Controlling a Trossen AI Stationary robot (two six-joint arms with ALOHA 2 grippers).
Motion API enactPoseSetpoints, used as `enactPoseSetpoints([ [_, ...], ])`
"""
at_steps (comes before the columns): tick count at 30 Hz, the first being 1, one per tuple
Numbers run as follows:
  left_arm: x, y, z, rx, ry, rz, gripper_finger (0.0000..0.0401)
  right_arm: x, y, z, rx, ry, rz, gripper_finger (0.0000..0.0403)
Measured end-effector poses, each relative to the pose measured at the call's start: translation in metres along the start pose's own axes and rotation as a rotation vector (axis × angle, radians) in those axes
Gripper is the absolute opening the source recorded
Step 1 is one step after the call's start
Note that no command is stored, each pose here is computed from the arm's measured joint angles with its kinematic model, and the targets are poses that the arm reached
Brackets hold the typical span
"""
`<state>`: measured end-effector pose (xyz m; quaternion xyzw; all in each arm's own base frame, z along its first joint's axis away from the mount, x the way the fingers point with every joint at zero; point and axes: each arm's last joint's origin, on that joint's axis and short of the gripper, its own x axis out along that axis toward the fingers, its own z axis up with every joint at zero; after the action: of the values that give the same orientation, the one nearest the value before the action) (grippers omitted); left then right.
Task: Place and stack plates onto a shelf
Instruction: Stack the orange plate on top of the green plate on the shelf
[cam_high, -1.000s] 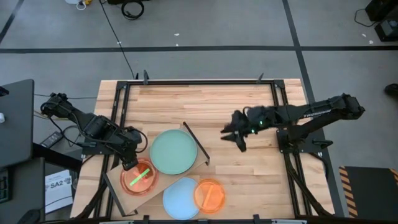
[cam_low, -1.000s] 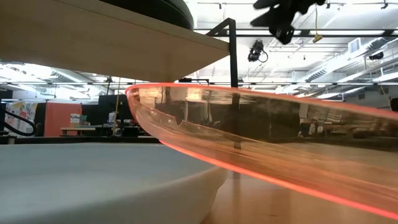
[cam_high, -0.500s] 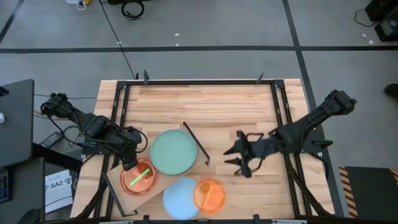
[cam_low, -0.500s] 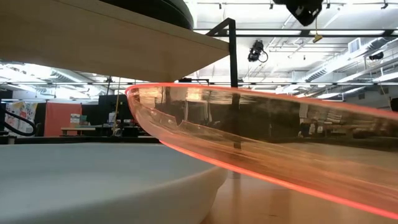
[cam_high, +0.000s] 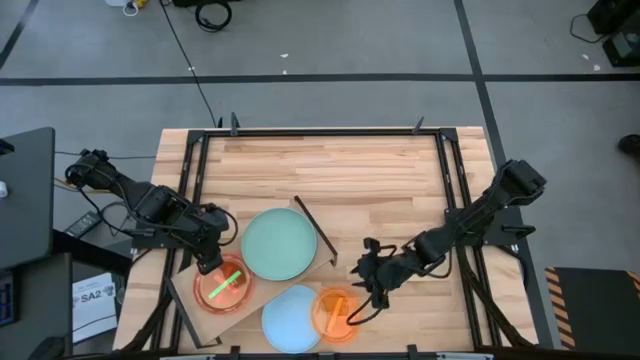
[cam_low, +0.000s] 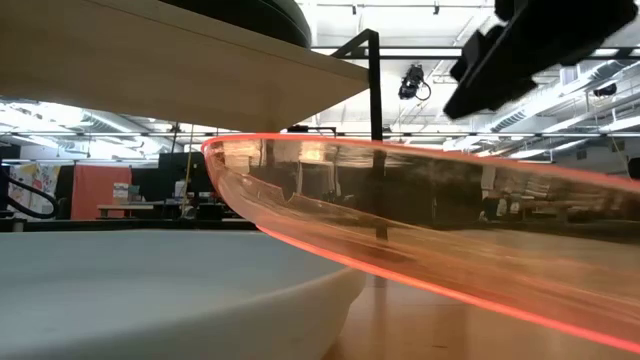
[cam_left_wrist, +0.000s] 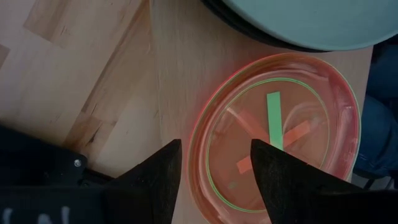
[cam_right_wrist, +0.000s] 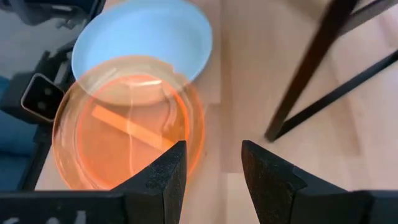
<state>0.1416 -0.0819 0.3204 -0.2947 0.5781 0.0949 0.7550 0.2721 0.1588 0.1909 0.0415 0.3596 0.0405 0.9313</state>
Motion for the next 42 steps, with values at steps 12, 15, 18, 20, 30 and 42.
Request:
enactPoseSetpoints([
  [12,0.000,0.000,0.000,0.000,0.000,0.001,0.0199,0.020,0.006,-0.008,0.076,0.038,0.072,0.0160],
  [15,0.000,0.000,0.000,0.000,-0.003,0.003,0.0199,0.028,0.006,-0.014,0.069,0.060,0.061,0.0160],
  [18,0.000,0.000,0.000,0.000,-0.003,0.003,0.0199,0.038,0.007,-0.020,0.065,0.074,0.053,0.0160],
  [20,0.000,0.000,0.000,0.000,-0.003,0.002,0.0199,0.044,0.007,-0.025,0.061,0.080,0.036,0.0160],
  [30,0.000,0.000,0.000,0.000,-0.003,0.002,0.0199,0.061,0.007,-0.035,0.061,0.091,0.023,0.0160],
  [42,0.000,0.000,0.000,0.001,-0.009,0.005,0.0199,0.078,0.007,-0.048,0.171,0.126,0.012,0.0160],
])
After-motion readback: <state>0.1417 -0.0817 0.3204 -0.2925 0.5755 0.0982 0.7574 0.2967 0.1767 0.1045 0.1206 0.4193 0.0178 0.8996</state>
